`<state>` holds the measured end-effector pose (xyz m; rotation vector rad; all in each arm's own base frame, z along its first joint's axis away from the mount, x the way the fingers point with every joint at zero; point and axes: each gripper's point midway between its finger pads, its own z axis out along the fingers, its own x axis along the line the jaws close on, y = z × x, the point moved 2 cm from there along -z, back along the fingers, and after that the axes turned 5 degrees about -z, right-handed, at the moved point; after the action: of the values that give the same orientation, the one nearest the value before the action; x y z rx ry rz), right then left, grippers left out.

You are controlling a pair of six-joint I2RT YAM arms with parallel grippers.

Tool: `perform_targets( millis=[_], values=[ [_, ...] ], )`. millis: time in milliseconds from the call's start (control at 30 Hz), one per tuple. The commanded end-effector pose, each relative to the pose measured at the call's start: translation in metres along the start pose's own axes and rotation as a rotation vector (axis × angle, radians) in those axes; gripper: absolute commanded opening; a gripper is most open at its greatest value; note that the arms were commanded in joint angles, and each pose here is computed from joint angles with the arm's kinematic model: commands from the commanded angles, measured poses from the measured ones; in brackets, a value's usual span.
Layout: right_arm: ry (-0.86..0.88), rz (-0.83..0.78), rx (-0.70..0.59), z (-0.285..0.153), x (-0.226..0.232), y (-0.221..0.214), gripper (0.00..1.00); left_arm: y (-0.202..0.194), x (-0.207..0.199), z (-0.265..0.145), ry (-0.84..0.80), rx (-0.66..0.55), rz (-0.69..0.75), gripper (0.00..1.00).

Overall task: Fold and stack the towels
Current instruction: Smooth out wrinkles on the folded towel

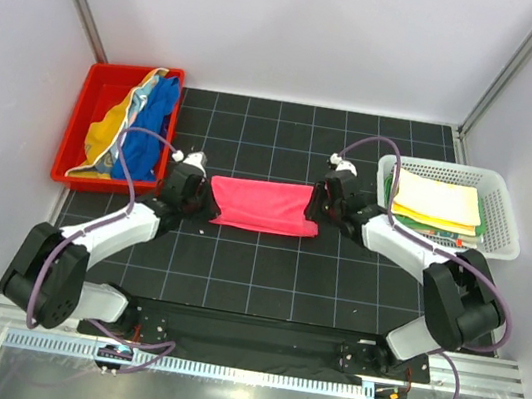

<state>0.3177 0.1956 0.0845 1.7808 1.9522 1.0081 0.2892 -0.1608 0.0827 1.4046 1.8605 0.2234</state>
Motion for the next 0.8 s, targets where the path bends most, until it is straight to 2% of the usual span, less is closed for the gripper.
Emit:
perform_targets(
  millis=[0,200,400,533,767],
  values=[
    [0.009,-0.012,-0.052,0.001,0.011,0.027,0.39,0.023,-0.019,-0.016,-0.045,-0.064,0.009,0.19],
    [0.003,-0.027,-0.029,0.019,0.016,0.036,0.4,0.031,-0.024,-0.007,-0.032,-0.061,0.012,0.25],
    [-0.025,-0.054,-0.01,0.041,0.02,0.051,0.4,0.018,-0.013,0.01,0.012,-0.008,0.024,0.25],
    [-0.055,-0.063,0.018,0.053,0.013,0.048,0.4,0.001,0.001,0.015,0.046,0.033,0.026,0.21],
    [-0.078,-0.053,0.039,0.06,0.002,0.04,0.41,-0.003,0.011,0.009,0.082,0.031,0.043,0.16]
  ],
)
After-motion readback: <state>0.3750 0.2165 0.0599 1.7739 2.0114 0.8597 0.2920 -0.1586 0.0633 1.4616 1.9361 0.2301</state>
